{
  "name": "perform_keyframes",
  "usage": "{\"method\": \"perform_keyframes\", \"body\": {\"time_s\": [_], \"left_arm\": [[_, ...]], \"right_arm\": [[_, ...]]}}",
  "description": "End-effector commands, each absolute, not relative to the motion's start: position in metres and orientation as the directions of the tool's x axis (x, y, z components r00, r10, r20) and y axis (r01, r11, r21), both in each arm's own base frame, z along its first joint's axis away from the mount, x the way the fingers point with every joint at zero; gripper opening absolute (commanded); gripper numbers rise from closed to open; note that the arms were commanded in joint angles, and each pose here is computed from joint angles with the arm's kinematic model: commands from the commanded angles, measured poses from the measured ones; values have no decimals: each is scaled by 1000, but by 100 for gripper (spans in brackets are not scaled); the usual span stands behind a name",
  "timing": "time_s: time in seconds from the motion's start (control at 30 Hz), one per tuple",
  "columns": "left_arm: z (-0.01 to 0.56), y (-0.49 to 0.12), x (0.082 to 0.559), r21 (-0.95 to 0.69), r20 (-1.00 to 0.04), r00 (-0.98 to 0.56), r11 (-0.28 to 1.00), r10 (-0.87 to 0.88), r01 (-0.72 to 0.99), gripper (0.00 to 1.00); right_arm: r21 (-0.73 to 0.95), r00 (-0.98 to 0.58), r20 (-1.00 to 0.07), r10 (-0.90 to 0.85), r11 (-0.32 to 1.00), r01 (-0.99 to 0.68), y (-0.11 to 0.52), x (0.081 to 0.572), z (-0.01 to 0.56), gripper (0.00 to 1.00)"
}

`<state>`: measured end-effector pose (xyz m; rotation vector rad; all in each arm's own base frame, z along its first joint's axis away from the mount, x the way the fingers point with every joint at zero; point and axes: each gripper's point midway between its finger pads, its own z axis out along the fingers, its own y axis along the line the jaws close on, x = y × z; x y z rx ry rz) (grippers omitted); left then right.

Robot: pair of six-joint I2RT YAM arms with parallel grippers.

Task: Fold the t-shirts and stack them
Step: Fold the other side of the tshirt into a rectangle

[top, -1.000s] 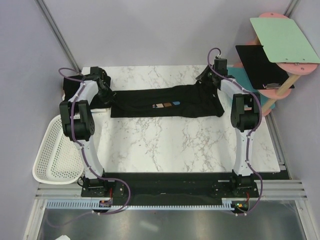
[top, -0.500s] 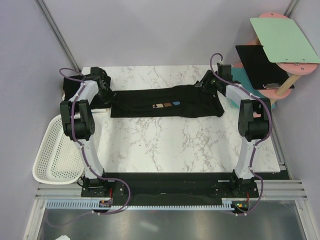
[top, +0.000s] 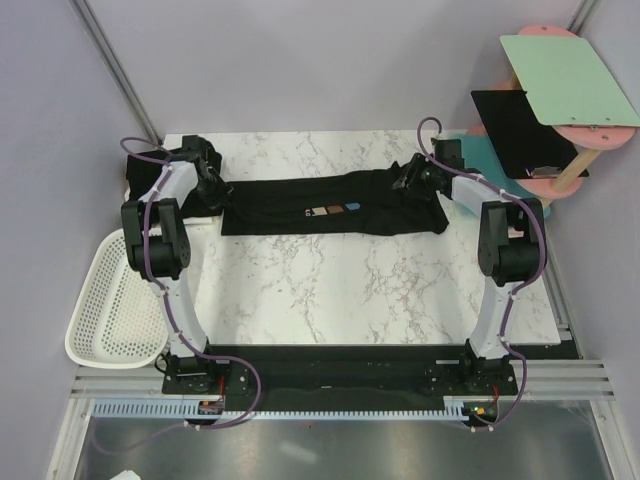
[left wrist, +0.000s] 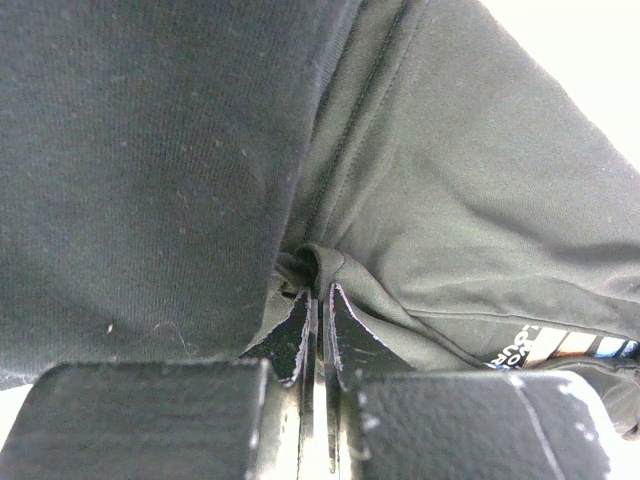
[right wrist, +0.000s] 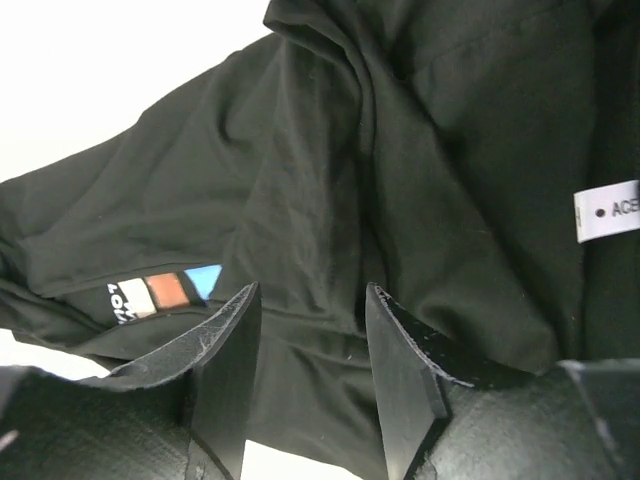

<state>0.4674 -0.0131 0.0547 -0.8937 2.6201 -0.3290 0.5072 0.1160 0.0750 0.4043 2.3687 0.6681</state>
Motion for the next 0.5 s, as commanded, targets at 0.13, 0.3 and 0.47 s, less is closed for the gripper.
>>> {"method": "perform_keyframes", "body": {"time_s": [0.13,0.3,0.47], "left_arm": [[57,-11,472,-329,-264,-753,790,-603,-518,5],[59,-10,473,-327,-271,-751,791,-602,-516,5],[59,-9,473,-323,-273,-751,793,-601,-517,5]], "right_arm": [[553,-780,-469,414,827,106,131,508,41,52],[556,-781,-475,405,826,90,139,512,43,38],[570,-750,-520,408,820,51,145,518,69,10]]}}
